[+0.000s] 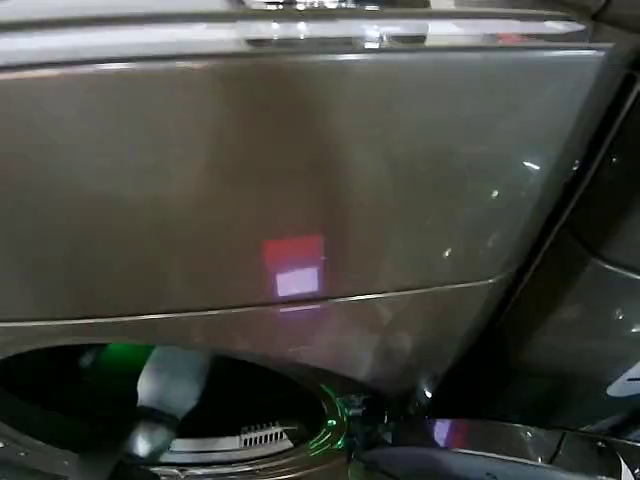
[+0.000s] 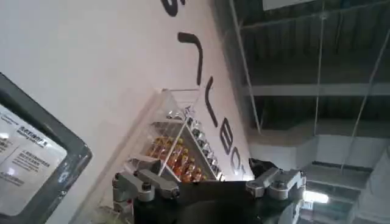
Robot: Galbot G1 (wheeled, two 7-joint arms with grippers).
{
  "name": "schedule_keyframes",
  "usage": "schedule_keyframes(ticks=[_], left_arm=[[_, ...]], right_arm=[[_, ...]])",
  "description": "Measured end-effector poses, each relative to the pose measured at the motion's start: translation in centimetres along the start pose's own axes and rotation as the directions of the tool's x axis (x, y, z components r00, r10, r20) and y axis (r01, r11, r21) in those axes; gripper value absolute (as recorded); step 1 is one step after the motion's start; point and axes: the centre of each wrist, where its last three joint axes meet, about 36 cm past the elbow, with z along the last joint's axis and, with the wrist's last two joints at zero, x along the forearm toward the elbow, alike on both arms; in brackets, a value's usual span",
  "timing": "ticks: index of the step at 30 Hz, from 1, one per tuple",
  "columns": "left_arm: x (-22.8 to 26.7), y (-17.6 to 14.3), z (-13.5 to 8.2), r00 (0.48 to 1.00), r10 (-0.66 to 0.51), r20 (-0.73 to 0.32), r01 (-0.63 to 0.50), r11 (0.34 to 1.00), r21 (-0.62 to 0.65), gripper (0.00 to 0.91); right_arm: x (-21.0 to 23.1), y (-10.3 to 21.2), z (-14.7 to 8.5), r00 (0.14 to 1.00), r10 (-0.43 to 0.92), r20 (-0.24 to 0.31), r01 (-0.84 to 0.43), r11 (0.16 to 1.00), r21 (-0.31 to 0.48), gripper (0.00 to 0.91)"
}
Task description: Grasp the clothes from the dryer.
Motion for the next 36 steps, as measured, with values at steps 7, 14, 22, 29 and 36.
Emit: schedule_keyframes(ticks=[7, 14, 22, 29, 36], left_arm=[[1.6, -0.4, -0.4, 0.988, -0.141, 0.060, 0.137, 0.988, 0.073, 0.000], [3.7, -0.5, -0.4, 0.968, -0.237, 0.084, 0.227, 0.968, 0.107, 0.000], [5.7, -0.9, -0.2, 0.959, -0.269, 0.093, 0.258, 0.959, 0.118, 0.000], [7.2, -0.9, -0.1, 0.955, -0.282, 0.095, 0.270, 0.956, 0.117, 0.000], [8.1, -0.8, 0.3, 0.955, -0.280, 0.097, 0.270, 0.957, 0.105, 0.000]], right_arm=[[-0.1, 0.0, -0.3, 1.000, 0.009, 0.000, -0.009, 1.000, 0.014, 0.907], [0.0, -0.4, -0.5, 1.000, 0.018, -0.004, -0.018, 0.999, 0.027, 0.907], [-0.1, -0.7, -0.9, 1.000, 0.028, 0.001, -0.028, 0.999, 0.032, 0.907], [0.0, -1.1, -1.1, 0.999, 0.041, 0.007, -0.041, 0.999, 0.034, 0.907], [-0.2, -1.1, -1.2, 0.999, 0.040, 0.013, -0.041, 0.999, 0.033, 0.907]])
